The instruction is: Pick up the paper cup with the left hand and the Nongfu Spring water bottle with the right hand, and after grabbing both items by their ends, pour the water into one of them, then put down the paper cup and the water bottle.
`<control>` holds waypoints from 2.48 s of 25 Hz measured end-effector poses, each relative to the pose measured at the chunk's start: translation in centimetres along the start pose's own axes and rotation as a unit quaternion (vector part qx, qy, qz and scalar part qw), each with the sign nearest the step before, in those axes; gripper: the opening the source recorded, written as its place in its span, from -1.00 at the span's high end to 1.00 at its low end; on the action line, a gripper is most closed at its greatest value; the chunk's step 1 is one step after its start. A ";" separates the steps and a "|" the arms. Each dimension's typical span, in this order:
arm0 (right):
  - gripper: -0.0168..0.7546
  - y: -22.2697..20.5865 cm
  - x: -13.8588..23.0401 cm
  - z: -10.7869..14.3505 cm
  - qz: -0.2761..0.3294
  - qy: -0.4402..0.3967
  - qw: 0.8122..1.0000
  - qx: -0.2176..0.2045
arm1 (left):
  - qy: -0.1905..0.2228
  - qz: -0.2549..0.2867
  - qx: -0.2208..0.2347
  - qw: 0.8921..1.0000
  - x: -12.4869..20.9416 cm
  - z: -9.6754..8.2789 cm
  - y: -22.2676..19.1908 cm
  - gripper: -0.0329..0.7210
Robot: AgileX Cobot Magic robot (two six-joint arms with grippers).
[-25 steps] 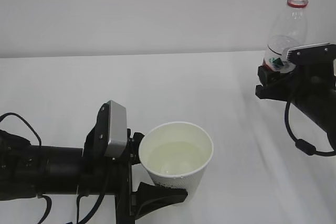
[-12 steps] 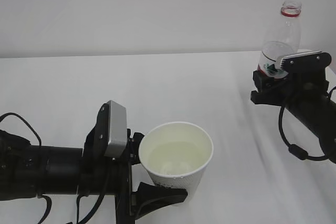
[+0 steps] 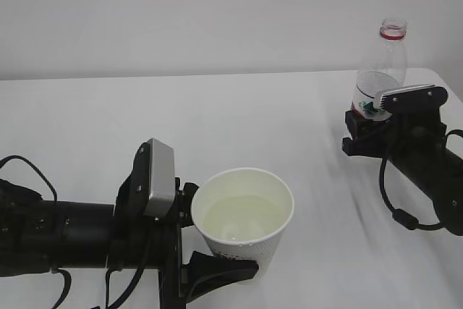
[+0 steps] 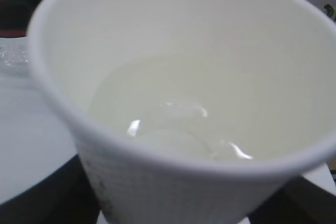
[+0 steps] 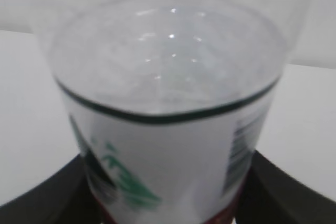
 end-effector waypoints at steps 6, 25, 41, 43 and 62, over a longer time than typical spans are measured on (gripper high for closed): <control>-0.29 -0.2 -0.2 -0.1 -0.005 0.000 1.000 0.002 | 0.000 0.000 0.000 1.000 0.0 0.0 0.0 -0.51; -0.29 -1.6 -1.7 -0.6 -0.031 0.000 0.999 0.012 | 0.000 0.000 0.000 1.000 0.0 0.0 0.0 -0.51; -0.29 -2.6 0.3 0.2 -0.017 0.000 1.000 0.006 | 0.002 -0.002 -0.003 1.000 -0.1 0.1 0.0 -0.51; -0.29 -2.6 0.3 0.1 -0.018 0.000 1.000 0.007 | 0.002 -0.002 -0.004 1.000 -0.1 0.2 0.0 -0.51; -0.67 -2.0 0.3 0.1 -0.017 0.000 1.000 0.006 | 0.004 -0.003 -0.006 1.000 -0.1 0.2 0.0 -0.51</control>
Point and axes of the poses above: a point on each arm's last joint axis where the gripper is mounted, y pointing back along that axis away from the gripper, z along the wrist's bending axis when the last joint is at zero, x = y × z, the point moved 10 cm from there along -y, pointing out along that axis toward the gripper, and after that the axes turned 15 degrees about y, right-handed, at the moved point
